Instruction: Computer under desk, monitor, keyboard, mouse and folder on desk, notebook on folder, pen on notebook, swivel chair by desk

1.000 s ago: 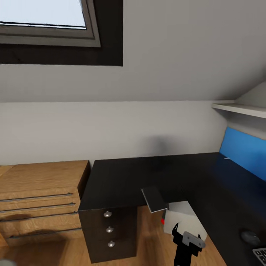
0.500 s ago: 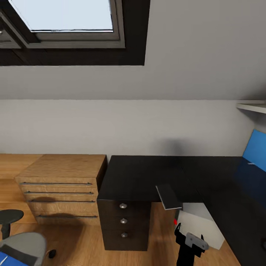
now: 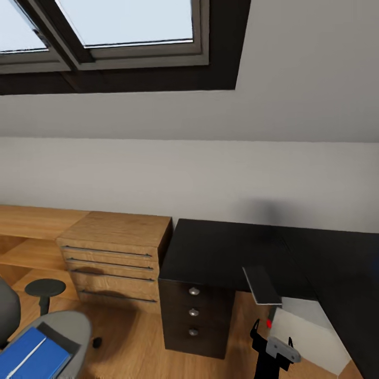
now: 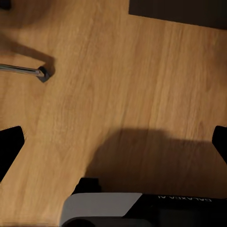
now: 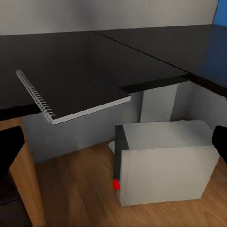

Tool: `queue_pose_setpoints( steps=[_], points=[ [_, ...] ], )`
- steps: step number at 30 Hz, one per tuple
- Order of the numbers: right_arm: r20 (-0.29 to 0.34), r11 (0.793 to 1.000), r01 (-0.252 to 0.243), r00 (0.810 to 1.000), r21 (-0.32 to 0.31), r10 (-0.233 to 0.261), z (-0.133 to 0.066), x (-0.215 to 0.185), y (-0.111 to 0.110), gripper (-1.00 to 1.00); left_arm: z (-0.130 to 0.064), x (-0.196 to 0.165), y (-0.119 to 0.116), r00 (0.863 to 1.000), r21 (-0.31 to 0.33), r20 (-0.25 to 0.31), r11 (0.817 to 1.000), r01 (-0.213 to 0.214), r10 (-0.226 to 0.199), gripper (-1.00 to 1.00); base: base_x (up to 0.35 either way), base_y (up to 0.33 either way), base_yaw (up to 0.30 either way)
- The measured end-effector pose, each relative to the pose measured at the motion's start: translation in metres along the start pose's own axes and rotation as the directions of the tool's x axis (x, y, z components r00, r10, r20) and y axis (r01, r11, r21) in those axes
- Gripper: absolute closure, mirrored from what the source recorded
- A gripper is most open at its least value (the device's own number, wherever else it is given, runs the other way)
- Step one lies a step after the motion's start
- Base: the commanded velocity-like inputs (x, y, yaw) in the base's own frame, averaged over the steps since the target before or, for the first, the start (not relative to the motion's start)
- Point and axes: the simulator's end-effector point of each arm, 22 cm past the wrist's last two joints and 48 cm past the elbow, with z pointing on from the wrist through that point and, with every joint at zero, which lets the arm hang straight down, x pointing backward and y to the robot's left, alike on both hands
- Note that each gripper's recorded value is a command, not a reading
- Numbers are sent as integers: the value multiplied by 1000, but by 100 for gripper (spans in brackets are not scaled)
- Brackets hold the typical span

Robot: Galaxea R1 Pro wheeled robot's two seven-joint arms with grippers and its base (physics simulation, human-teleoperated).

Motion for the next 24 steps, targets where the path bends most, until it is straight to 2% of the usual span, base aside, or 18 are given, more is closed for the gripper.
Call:
queue_pose_setpoints(
  steps=[17, 24],
  points=[
    [-22, 1000, 5, 1000, -15, -5, -7, 9, 8, -100, 1, 5, 0, 1000, -1, -12, 1000, -2, 2, -100, 0, 0, 263],
    [-28, 999, 5, 1000, -32, -5, -8, 10, 13, -100, 1, 6, 0, 1000, 0, -14, 1000, -2, 2, -100, 0, 0, 79]
  ],
)
